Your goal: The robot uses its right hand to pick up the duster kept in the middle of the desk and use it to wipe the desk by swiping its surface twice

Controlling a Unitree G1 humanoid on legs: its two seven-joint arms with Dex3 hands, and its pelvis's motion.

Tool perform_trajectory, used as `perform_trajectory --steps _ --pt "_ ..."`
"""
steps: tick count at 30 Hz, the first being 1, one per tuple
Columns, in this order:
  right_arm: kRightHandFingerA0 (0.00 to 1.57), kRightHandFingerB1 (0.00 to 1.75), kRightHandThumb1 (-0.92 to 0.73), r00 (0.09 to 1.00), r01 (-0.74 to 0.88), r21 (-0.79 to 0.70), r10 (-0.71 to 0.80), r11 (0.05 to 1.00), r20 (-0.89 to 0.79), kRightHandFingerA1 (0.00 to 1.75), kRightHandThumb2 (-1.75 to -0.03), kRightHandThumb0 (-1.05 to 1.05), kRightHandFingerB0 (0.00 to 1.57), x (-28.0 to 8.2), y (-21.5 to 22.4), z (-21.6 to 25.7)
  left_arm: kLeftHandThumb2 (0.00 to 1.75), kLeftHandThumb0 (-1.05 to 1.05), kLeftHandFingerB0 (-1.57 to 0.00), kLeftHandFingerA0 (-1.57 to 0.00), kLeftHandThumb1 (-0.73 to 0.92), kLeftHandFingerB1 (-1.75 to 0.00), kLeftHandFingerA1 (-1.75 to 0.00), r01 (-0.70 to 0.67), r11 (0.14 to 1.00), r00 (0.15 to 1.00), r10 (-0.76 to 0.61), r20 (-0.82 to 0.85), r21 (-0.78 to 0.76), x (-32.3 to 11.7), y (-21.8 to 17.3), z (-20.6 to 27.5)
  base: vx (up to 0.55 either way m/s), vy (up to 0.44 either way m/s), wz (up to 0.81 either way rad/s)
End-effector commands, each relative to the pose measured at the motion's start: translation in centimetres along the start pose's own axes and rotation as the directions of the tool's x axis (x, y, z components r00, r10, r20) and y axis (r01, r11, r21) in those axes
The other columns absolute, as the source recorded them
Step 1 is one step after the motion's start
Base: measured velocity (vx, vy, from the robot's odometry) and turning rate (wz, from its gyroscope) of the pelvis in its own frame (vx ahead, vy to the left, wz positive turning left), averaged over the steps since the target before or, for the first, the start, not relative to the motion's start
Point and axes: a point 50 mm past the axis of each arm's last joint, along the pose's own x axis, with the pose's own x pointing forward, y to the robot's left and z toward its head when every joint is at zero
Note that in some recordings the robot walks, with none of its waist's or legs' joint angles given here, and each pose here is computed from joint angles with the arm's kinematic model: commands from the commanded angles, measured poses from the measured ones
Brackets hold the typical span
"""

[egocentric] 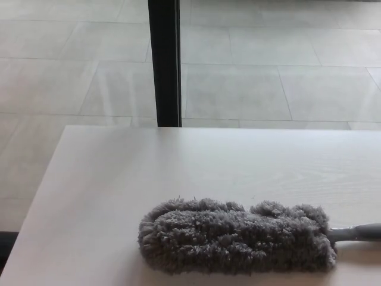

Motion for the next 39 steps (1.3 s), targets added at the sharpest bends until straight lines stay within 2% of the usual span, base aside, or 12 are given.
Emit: perform_trajectory --steps 1,6,7,10,11,14,16,17,23,32,33,39 --pt "0.66 0.59 -0.68 0.991 0.049 0.173 -0.069 0.984 0.115 0.79 -0.60 -0.74 0.32 0.2 -2.0 2.0 0.60 -0.54 -0.50 -0.75 0.68 -0.45 -0.61 -0.001 0.998 1.000 0.000 -0.012 -0.064 0.0 0.6 0.1 0.00 0.000 0.00" --pt "0.46 0.60 -0.72 0.955 0.013 0.430 -0.139 0.903 0.262 0.82 -0.61 -0.77 0.10 1.0 -3.4 7.2 0.60 -0.52 -0.51 -0.71 0.69 -0.48 -0.60 0.002 0.994 1.000 -0.003 -0.013 -0.109 0.0 -0.1 -0.4 0.00 0.000 0.00" --pt "0.48 0.59 -0.56 0.945 -0.011 0.461 -0.142 0.887 0.296 0.81 -0.97 -0.78 0.08 1.0 -3.5 8.3 0.60 -0.53 -0.48 -0.72 0.69 -0.46 -0.60 0.010 0.994 1.000 -0.011 -0.007 -0.109 0.0 -0.1 -0.2 0.00 0.000 0.00" --pt "0.31 0.61 -0.76 0.897 -0.064 0.487 -0.163 0.871 0.411 0.84 -0.62 -0.83 0.02 0.5 -3.5 12.3 0.61 -0.53 -0.50 -0.72 0.70 -0.43 -0.59 0.009 0.995 1.000 -0.010 -0.010 -0.096 0.1 -0.2 0.1 0.00 0.000 0.00" --pt "0.38 0.54 -0.63 0.886 -0.077 0.504 -0.173 0.860 0.430 0.80 -0.99 -0.90 0.05 0.4 -3.5 13.3 0.61 -0.53 -0.50 -0.73 0.71 -0.43 -0.61 0.010 0.996 1.000 -0.011 -0.008 -0.085 0.1 -0.3 0.1 0.00 0.000 0.00" --pt "0.26 0.42 -0.66 0.822 -0.104 0.502 -0.210 0.859 0.529 0.68 -1.02 -0.88 0.04 -0.2 -3.4 18.0 0.62 -0.59 -0.50 -0.71 0.71 -0.42 -0.58 0.023 0.998 1.000 -0.023 0.000 -0.056 0.1 -0.4 0.2 0.00 0.000 0.00" --pt "0.25 0.43 -0.81 0.781 -0.122 0.491 -0.221 0.863 0.584 0.64 -0.65 -0.82 0.03 -0.9 -3.2 20.0 0.61 -0.58 -0.51 -0.71 0.71 -0.42 -0.58 0.022 0.998 1.000 -0.022 -0.004 -0.065 0.2 -0.4 0.3 0.00 0.000 0.00" --pt "0.75 0.44 -0.62 0.679 -0.189 0.448 -0.213 0.874 0.702 1.01 -1.03 -0.69 0.00 -2.4 -2.4 24.2 0.61 -0.54 -0.54 -0.77 0.70 -0.43 -0.63 0.018 0.998 1.000 -0.018 0.009 -0.065 0.2 -0.4 0.6 0.00 0.000 0.00" --pt "0.33 0.32 -0.76 0.414 -0.391 0.210 -0.033 0.896 0.910 0.43 -0.63 -0.81 0.21 -8.0 2.6 32.6 0.61 -0.55 -0.49 -0.67 0.69 -0.43 -0.61 0.041 0.990 0.999 -0.040 0.012 -0.137 0.3 -0.5 0.9 0.00 0.000 0.00" --pt "0.29 0.43 -0.54 0.122 -0.344 -0.279 0.337 0.897 0.934 0.55 -0.92 -0.76 0.18 -14.0 12.7 34.2 0.61 -0.54 -0.49 -0.66 0.71 -0.46 -0.64 0.066 0.985 0.998 -0.061 0.033 -0.161 0.3 -0.9 1.2 0.00 0.000 0.00" --pt "0.34 0.30 -0.69 0.116 -0.318 -0.298 0.349 0.900 0.930 0.45 -0.62 -0.74 0.26 -14.0 13.1 34.1 0.61 -0.54 -0.48 -0.65 0.72 -0.46 -0.63 0.067 0.985 0.997 -0.062 0.034 -0.161 0.3 -0.9 1.2 0.00 0.000 0.00" --pt "0.40 0.31 -0.67 0.072 -0.195 -0.567 0.588 0.800 0.805 0.49 -0.61 -0.72 0.29 -13.5 18.6 31.1 0.60 -0.55 -0.49 -0.70 0.71 -0.46 -0.65 0.059 0.986 0.998 -0.056 0.025 -0.156 0.3 -0.8 1.0 0.00 0.000 0.00"
